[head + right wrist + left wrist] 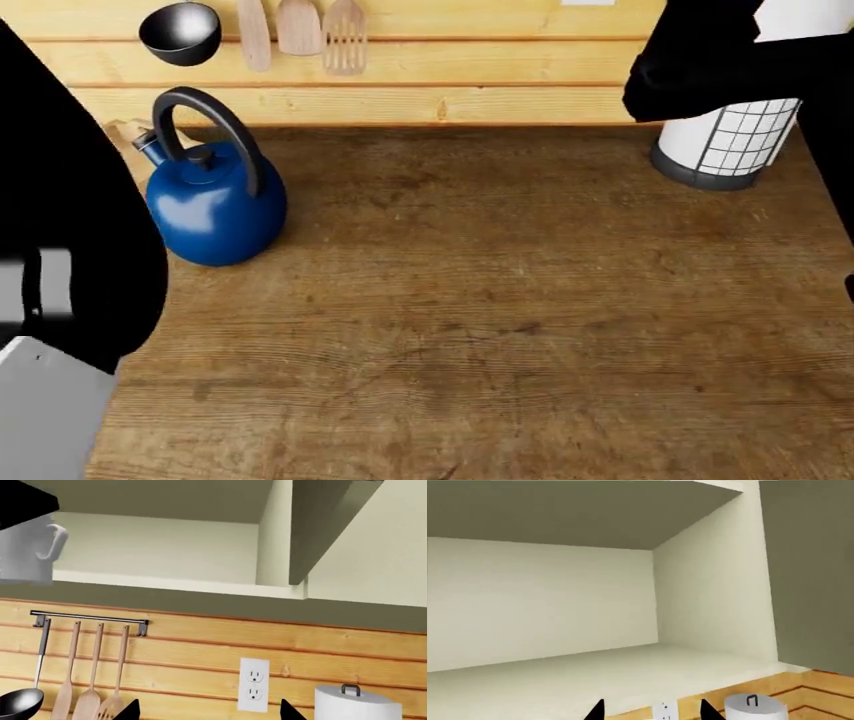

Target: Pick the kettle from the counter and place it on the tray. Then pick the mug from the cabinet and place it on the tray. Then close the cabinet doors.

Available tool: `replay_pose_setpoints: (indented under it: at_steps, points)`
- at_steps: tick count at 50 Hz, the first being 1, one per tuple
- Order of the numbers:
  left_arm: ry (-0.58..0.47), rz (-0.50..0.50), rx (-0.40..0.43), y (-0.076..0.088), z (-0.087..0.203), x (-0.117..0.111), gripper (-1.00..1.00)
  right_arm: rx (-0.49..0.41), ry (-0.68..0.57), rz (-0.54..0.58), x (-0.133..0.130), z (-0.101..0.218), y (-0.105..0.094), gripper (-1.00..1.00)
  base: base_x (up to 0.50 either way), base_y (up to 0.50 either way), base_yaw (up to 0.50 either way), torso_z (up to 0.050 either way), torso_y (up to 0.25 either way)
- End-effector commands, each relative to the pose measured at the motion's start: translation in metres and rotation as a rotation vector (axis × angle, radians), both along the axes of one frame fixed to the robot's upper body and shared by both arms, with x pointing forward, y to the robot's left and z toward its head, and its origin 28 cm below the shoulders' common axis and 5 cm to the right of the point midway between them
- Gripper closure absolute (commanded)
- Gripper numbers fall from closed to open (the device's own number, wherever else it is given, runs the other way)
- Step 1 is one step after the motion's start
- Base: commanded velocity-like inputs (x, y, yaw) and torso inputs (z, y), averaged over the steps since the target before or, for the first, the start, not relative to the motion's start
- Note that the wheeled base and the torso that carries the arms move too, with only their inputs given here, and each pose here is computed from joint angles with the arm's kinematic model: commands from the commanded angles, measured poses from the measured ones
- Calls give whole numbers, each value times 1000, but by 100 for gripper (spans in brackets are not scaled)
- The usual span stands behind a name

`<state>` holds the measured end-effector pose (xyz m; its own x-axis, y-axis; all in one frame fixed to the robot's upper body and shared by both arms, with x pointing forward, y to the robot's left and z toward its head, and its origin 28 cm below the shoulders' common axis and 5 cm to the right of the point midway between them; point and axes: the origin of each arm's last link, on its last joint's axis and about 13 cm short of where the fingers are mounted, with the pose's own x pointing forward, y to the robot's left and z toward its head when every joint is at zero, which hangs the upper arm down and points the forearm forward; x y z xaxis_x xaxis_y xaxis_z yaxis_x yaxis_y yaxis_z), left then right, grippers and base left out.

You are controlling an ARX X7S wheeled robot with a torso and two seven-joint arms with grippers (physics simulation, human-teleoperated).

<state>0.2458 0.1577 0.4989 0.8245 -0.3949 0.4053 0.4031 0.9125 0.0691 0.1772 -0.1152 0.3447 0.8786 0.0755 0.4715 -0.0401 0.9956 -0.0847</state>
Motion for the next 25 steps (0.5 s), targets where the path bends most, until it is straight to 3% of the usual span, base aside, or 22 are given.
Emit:
replay_pose_setpoints:
  at_steps: [1, 4, 11, 16, 25]
  points:
    - [149, -183, 89, -15, -118, -9, 100, 8, 19, -8, 6, -7, -2, -100, 0, 0, 0, 0, 0]
    - [219, -216, 109, -18, -158, -5, 100, 10, 26, -12, 9, -10, -3, -100, 0, 0, 0, 0, 0]
    - [294, -208, 138, -17, -204, 5, 100, 14, 31, -15, 10, -12, -4, -100, 0, 0, 0, 0, 0]
    - [330, -175, 113, -12, -219, 13, 100, 24, 35, -21, 12, -15, -6, -100, 0, 0, 0, 0, 0]
    - [338, 29, 82, 19, -218, 47, 100, 22, 48, -29, 14, -20, -7, -100, 0, 0, 0, 0, 0]
